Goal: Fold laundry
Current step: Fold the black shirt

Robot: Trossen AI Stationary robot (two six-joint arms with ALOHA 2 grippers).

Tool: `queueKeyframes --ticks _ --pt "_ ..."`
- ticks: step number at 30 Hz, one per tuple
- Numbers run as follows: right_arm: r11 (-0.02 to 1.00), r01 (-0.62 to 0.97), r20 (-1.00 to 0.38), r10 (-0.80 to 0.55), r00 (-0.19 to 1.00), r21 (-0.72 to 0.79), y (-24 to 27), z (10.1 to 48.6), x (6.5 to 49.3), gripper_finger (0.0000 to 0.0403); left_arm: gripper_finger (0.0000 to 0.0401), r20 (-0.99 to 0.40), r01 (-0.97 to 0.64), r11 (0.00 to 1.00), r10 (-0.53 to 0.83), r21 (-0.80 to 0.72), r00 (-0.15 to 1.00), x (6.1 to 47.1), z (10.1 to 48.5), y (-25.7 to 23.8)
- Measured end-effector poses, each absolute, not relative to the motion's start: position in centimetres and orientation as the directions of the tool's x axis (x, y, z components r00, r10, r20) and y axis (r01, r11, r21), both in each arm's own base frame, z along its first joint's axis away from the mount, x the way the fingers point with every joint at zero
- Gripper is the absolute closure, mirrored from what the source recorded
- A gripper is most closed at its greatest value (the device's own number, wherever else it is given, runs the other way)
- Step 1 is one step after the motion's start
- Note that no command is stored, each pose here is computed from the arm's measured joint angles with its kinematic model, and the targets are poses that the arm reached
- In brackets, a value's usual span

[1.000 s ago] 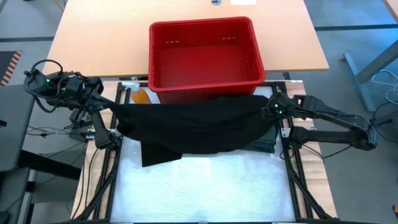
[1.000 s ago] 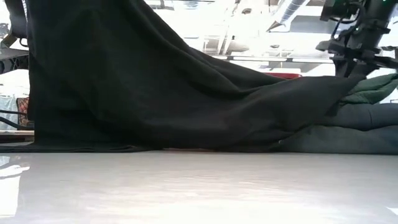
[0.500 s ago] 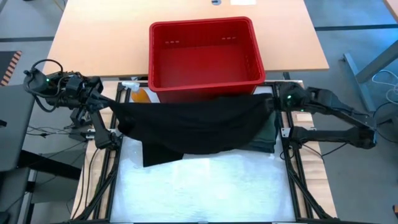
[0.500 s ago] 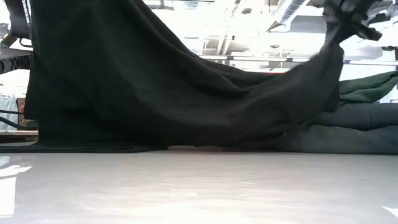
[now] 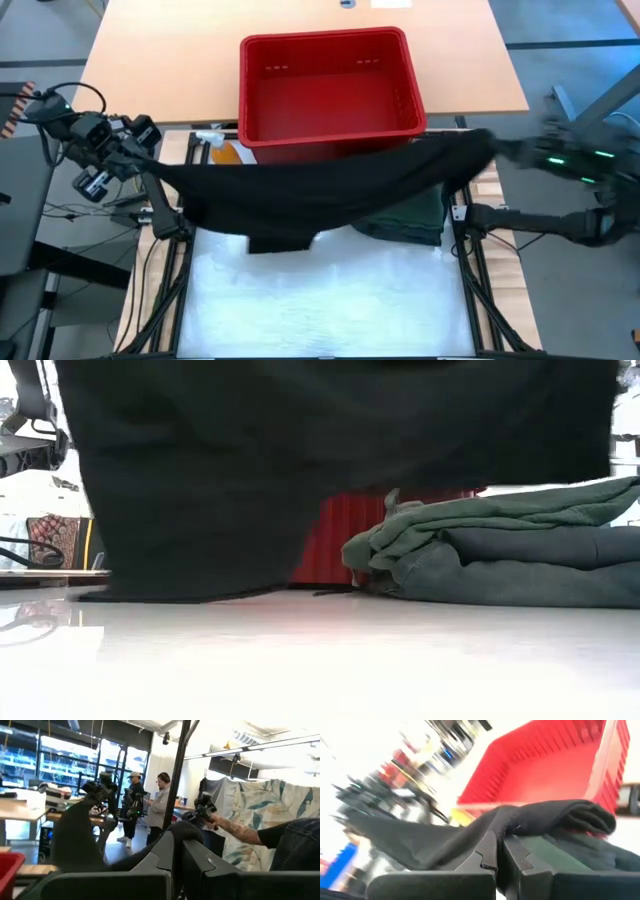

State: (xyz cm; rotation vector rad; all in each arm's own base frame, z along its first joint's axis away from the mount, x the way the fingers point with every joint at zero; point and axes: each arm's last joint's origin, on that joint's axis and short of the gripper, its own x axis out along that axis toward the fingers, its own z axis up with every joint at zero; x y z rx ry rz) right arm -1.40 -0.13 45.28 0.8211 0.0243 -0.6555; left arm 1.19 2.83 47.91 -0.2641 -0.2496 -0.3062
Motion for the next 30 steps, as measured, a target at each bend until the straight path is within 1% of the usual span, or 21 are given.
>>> queueKeyframes --ticks 4,8,11,15,19,23,26,30 --pt "0.494 0.452 -0.101 -0.585 0.805 0.742 1.7 45.4 -6.6 0.0379 0.0401 0.286 0.322 0.932 -0.267 -0.165 0.920 1.2 48.0 2.8" --pt "0.464 0.401 -0.021 -0.634 0.773 0.790 3.0 44.1 -9.6 0.0379 0.0401 0.308 0.308 0.942 -0.257 -0.131 0.916 1.1 48.3 3.0" --pt "0.450 0.383 0.015 -0.664 0.748 0.806 3.9 43.2 -10.6 0.0379 0.0401 0.331 0.301 0.947 -0.250 -0.111 0.910 1.0 48.5 3.1" --pt "0.423 0.416 -0.003 -0.698 0.716 0.805 4.5 42.4 -10.1 0.0379 0.0401 0.349 0.291 0.953 -0.248 -0.077 0.904 1.0 48.7 3.2" --pt "0.406 0.430 0.010 -0.737 0.676 0.806 4.6 42.3 -9.3 0.0379 0.0401 0.357 0.277 0.958 -0.233 -0.075 0.905 1.0 48.9 3.3" --pt "0.433 0.365 0.127 -0.769 0.627 0.824 3.8 43.0 -6.8 0.0379 0.0401 0.338 0.224 0.969 -0.177 -0.106 0.924 1.0 48.9 3.5" --pt "0.495 0.275 0.234 -0.740 0.631 0.825 2.3 43.2 -3.9 0.0379 0.0401 0.317 0.140 0.979 -0.087 -0.149 0.944 1.0 49.1 3.9" --pt "0.536 0.183 0.308 -0.695 0.650 0.824 -0.6 42.5 0.3 0.0379 0.0401 0.334 0.068 0.982 -0.005 -0.178 0.943 0.8 49.8 4.6"
